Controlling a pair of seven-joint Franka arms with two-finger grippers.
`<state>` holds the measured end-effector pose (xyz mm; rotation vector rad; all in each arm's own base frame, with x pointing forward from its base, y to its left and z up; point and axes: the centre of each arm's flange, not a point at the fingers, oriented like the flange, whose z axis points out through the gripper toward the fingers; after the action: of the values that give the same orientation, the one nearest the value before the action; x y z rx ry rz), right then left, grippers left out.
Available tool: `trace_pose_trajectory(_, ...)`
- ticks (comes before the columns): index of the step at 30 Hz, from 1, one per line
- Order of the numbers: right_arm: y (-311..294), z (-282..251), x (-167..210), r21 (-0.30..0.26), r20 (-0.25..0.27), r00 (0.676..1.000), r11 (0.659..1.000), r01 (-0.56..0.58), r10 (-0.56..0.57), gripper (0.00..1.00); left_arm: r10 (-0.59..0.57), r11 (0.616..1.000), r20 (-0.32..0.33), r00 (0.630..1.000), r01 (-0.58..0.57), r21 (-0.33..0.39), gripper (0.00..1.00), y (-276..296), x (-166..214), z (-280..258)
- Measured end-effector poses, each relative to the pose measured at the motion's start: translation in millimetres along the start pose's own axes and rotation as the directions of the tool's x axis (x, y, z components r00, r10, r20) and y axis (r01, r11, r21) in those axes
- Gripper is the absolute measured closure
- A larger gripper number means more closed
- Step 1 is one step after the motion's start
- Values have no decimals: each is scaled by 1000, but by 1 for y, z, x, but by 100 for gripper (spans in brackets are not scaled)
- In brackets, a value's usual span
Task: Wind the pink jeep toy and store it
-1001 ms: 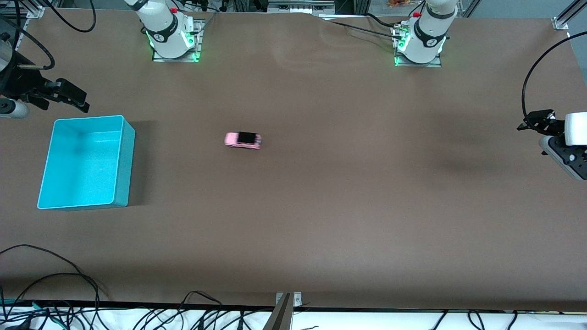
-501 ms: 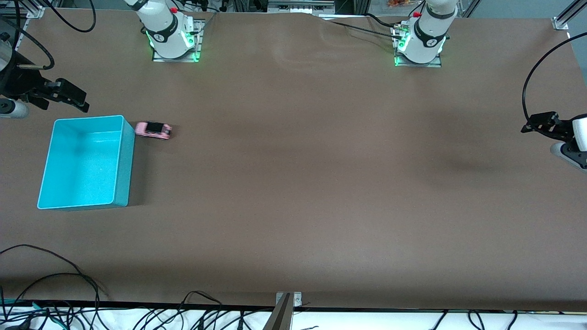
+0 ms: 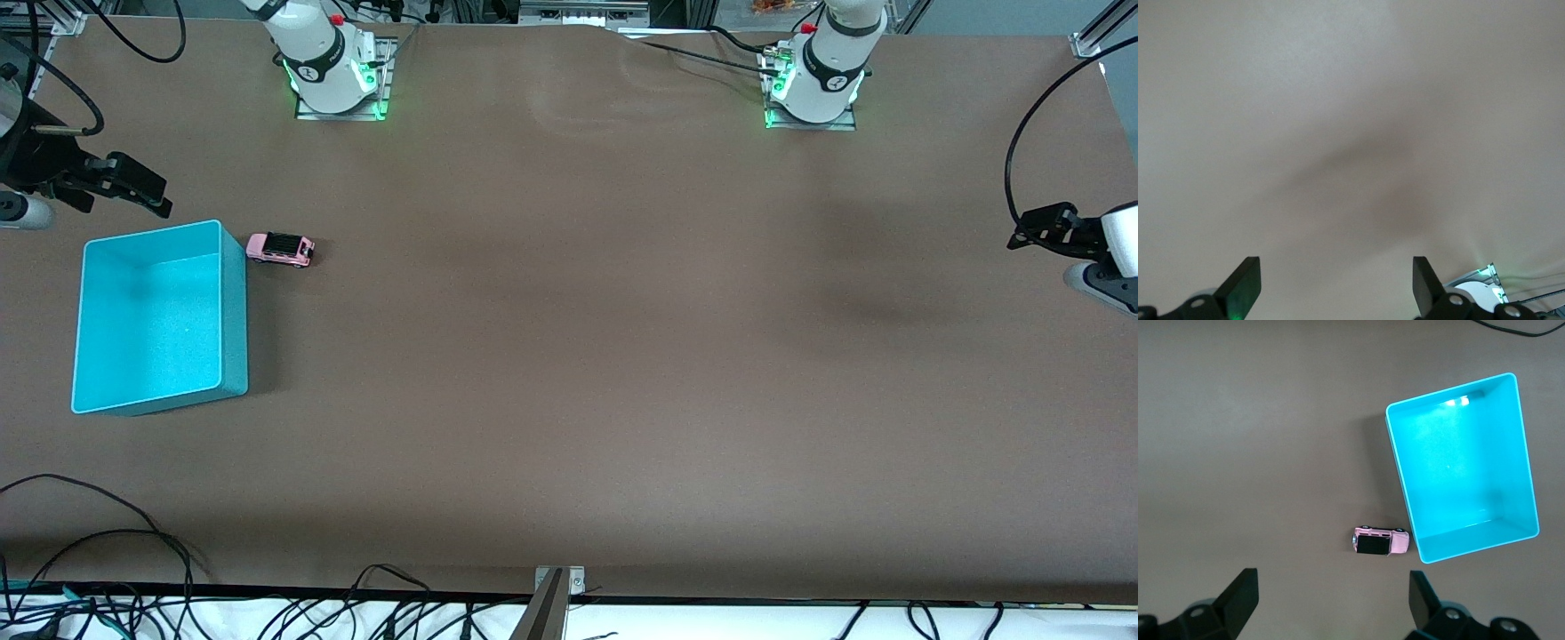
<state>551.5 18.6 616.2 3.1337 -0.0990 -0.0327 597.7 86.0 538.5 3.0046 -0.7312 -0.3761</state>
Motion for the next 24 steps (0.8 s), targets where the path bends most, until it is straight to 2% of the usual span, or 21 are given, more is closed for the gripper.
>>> trace_pose_trajectory(4, 4, 2, 1, 0, 3, 1000, 1000, -7, 7, 0, -23, 999, 3, 1000, 23, 31, 0, 12, 1, -9)
trace_pose_trajectory(9, 7, 7, 4, -1, 14, 1000, 1000, -18, 18, 0, -75, 997, -13, 997, 75, 16, 0, 19, -3, -13)
trace_pose_trajectory(16, 7, 15, 8, -17, 26, 997, 997, -78, 78, 0, -192, 981, -96, 977, 194, 16, 0, 39, -11, -14)
trace_pose_trajectory(24, 7, 24, 12, -19, 45, 995, 996, -90, 91, 0, -272, 960, -129, 954, 279, 37, 0, 104, -19, -23)
